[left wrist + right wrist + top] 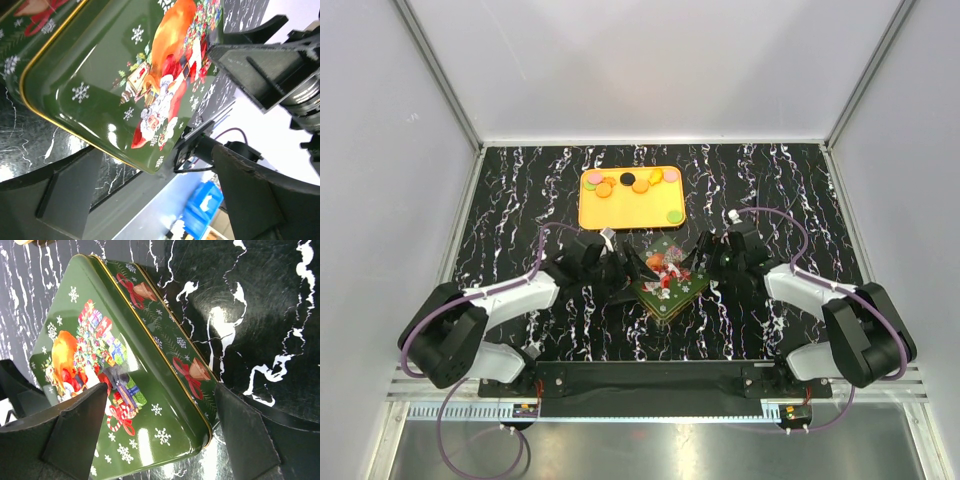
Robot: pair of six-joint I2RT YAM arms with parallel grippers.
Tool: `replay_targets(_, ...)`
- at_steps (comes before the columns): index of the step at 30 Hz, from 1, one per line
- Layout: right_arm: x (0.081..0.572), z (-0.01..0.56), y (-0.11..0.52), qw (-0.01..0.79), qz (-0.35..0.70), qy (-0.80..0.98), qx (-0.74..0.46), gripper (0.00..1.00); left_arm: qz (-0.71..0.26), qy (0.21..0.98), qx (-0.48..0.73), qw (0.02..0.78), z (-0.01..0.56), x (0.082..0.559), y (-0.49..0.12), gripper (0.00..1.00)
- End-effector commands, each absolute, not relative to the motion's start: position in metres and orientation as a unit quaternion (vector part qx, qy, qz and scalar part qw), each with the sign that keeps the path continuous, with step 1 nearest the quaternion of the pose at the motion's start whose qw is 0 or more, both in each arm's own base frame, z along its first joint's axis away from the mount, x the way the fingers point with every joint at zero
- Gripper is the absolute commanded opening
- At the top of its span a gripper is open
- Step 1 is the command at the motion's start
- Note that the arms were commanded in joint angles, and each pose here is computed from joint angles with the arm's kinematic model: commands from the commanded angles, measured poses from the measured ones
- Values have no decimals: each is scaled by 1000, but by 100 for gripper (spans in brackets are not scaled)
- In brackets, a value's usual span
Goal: Pack the cookies
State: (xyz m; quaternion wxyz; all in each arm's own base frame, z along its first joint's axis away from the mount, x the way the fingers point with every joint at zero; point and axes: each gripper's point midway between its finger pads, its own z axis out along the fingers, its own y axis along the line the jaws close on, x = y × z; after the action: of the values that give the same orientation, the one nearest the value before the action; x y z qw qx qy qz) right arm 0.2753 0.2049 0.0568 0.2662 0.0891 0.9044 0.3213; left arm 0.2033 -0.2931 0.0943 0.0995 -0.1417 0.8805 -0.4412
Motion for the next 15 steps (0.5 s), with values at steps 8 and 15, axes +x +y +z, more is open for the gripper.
replay_targets(8,247,87,252,253,395,882,38,93,-535,825,-120,135,144,227,-316,76)
replay_targets(15,243,91,251,257,381,887,24,91,-491,853,-110,138,118,229,-298,72)
